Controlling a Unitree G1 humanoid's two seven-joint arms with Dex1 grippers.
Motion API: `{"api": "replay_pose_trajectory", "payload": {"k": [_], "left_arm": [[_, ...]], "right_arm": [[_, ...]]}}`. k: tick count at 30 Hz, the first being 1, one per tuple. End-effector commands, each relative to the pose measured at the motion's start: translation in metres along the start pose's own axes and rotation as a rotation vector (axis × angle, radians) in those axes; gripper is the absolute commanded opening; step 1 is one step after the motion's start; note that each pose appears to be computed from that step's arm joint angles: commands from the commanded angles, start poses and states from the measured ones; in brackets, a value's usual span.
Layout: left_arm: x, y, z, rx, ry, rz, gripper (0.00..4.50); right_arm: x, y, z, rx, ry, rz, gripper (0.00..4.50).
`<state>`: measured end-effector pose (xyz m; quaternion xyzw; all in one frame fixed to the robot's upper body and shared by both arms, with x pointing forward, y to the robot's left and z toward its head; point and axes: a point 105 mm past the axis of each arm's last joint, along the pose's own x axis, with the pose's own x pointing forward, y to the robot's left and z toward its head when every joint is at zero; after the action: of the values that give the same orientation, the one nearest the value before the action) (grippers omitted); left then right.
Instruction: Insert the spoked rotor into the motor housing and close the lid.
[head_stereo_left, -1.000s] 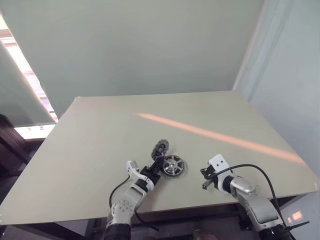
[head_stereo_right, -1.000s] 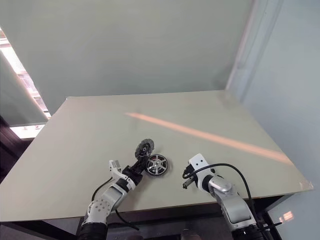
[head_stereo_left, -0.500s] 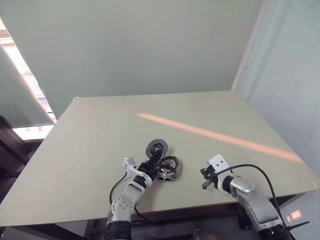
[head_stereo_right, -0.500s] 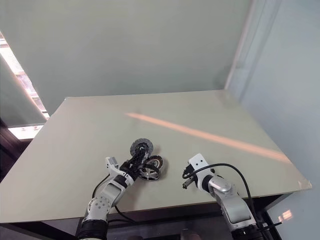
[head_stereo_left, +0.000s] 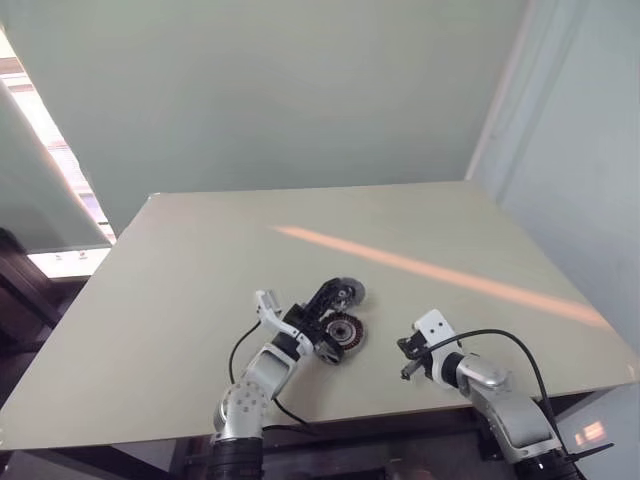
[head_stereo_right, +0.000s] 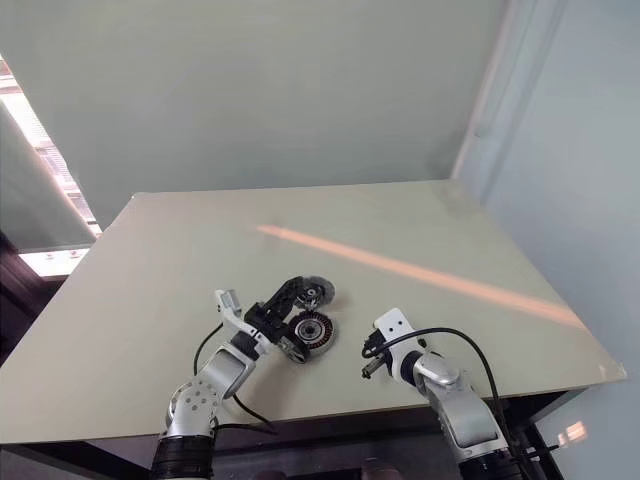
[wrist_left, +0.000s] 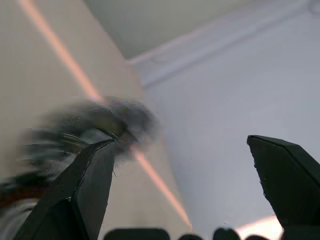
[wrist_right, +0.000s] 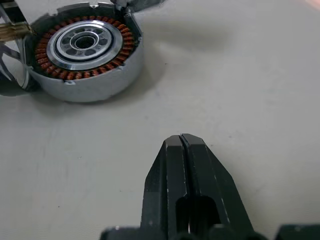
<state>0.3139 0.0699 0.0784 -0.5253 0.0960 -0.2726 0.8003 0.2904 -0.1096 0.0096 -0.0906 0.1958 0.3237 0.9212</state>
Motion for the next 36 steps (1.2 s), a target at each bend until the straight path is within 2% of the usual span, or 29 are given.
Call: {"api": "replay_pose_trajectory", "payload": {"k": [1, 10, 15, 17, 20, 22, 30, 36], "left_arm": [[0.01, -0.043, -0.013, -0.03, 0.011, -0.149, 4.49], [-0.015, -0.079, 0.003, 0.13, 0.071, -0.298, 4.49], [-0.03, -0.084, 0.028, 0.302, 0.072, -0.302, 4.49], [-0.037, -0.079, 0.044, 0.392, 0.062, -0.274, 4.49], [-0.055, -0.061, 0.084, 0.488, -0.017, -0.163, 4.49], [-0.062, -0.054, 0.094, 0.511, -0.028, -0.126, 4.49], [-0.098, -0.009, 0.116, 0.536, -0.038, 0.085, 4.49], [-0.126, 0.03, 0.109, 0.52, 0.011, 0.249, 4.49]], "right_arm": [[-0.001, 0.0, 0.009, -0.012, -0.039, -0.001, 0.0], [-0.002, -0.001, 0.005, -0.01, -0.035, -0.001, 0.0], [-0.003, 0.0, 0.005, -0.008, -0.035, 0.002, 0.0], [-0.003, 0.0, 0.006, -0.008, -0.037, 0.004, 0.0], [-0.003, 0.0, 0.006, -0.009, -0.041, 0.005, 0.0], [-0.002, 0.0, 0.006, -0.01, -0.045, 0.004, 0.0], [0.0, 0.004, 0.02, 0.051, -0.128, 0.025, 0.0], [-0.002, 0.019, 0.022, 0.162, -0.108, 0.115, 0.0]]}}
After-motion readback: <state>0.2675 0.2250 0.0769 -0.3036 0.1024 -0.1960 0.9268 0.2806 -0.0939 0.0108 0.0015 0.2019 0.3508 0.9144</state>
